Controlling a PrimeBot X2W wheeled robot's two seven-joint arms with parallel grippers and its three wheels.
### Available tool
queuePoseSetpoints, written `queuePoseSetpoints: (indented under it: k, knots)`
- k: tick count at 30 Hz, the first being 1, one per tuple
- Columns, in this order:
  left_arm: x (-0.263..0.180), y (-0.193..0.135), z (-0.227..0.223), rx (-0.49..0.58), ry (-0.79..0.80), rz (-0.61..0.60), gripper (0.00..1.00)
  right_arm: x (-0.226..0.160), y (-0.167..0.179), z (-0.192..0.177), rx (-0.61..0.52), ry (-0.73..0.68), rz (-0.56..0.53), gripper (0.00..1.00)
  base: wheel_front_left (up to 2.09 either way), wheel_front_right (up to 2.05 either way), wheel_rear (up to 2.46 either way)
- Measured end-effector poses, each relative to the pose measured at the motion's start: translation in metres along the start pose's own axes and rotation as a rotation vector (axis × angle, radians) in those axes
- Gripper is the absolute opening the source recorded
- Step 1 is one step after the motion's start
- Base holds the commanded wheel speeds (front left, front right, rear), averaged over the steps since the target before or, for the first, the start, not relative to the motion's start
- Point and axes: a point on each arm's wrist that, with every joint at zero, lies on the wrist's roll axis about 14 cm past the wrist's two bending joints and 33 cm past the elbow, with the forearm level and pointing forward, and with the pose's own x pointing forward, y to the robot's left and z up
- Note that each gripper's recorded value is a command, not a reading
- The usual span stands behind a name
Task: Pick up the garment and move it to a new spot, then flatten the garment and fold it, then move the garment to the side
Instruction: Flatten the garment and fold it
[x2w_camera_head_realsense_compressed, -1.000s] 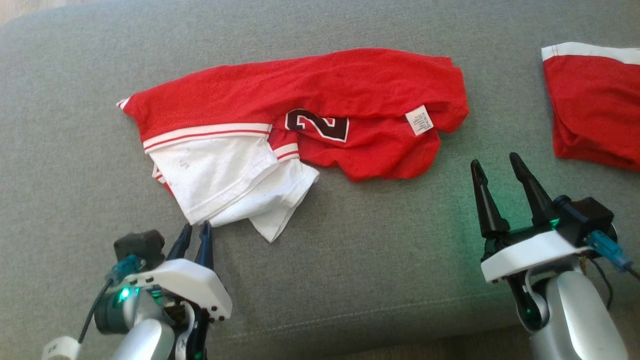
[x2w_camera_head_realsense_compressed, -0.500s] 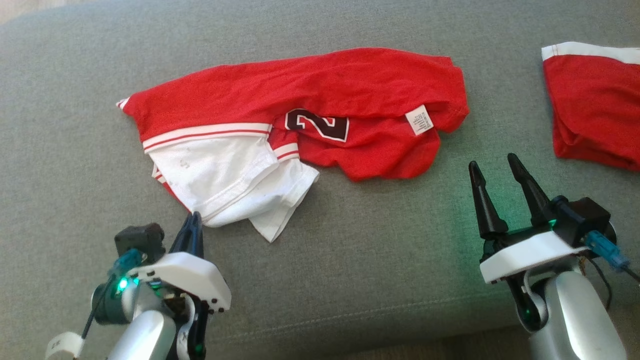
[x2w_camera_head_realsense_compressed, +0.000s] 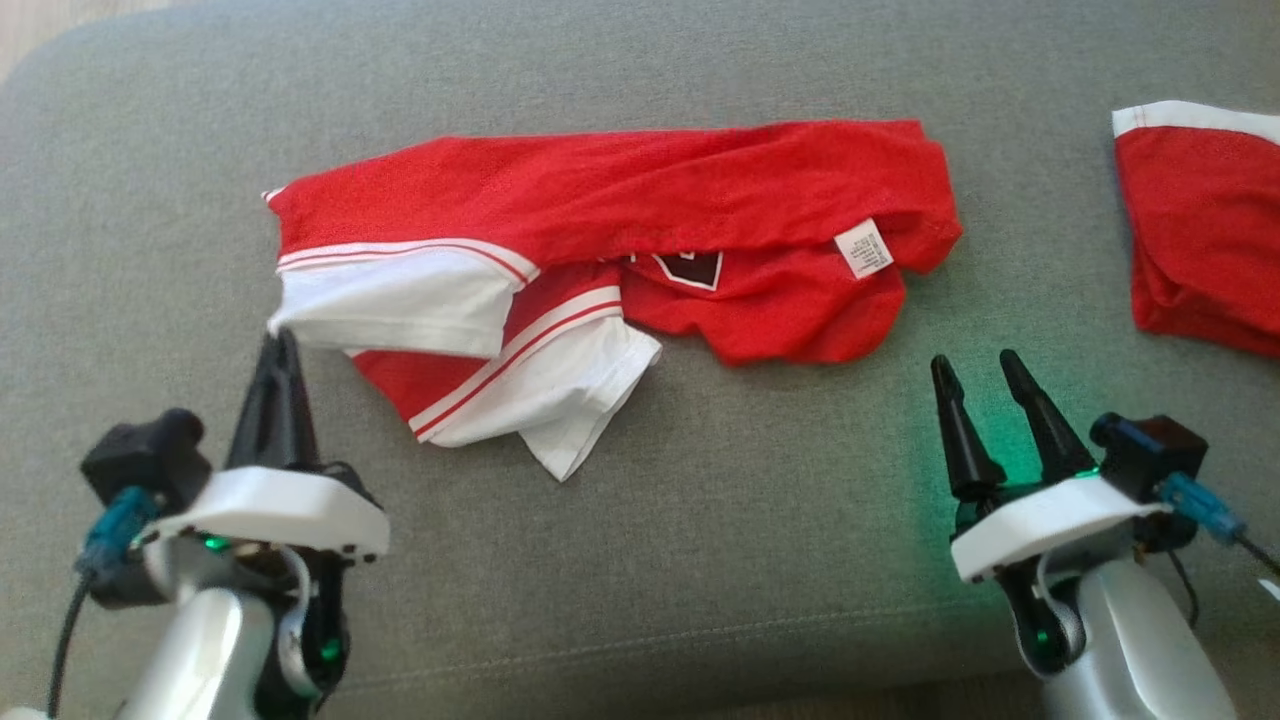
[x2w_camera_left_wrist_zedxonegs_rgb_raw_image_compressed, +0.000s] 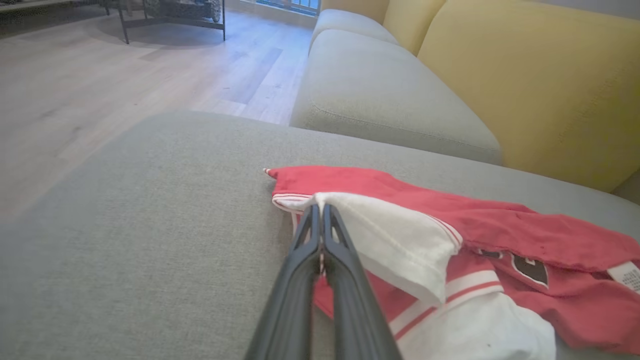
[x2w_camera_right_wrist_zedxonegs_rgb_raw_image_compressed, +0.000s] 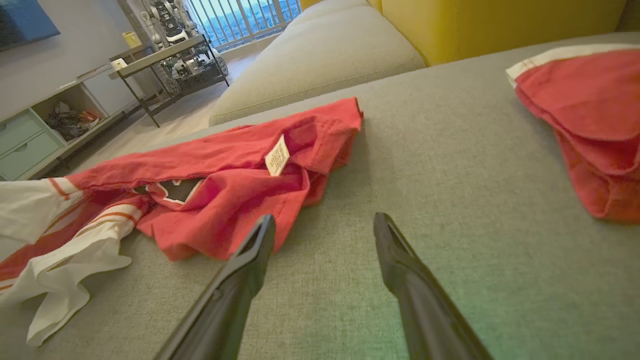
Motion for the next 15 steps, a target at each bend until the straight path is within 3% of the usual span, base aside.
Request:
queuePoseSetpoints:
  k: [5, 15]
  knots:
    - [0.002, 0.012, 0.006, 0.015, -0.017, 0.027, 0.0, 0.019, 0.0, 0.0, 0.11, 0.0, -0.019, 1.0, 0.0, 0.0, 0.0]
    - [0.001, 0.024, 0.002, 0.022, -0.001, 0.062, 0.0, 0.066, 0.009, 0.004, 0.187, 0.021, -0.017, 1.0, 0.0, 0.0, 0.0]
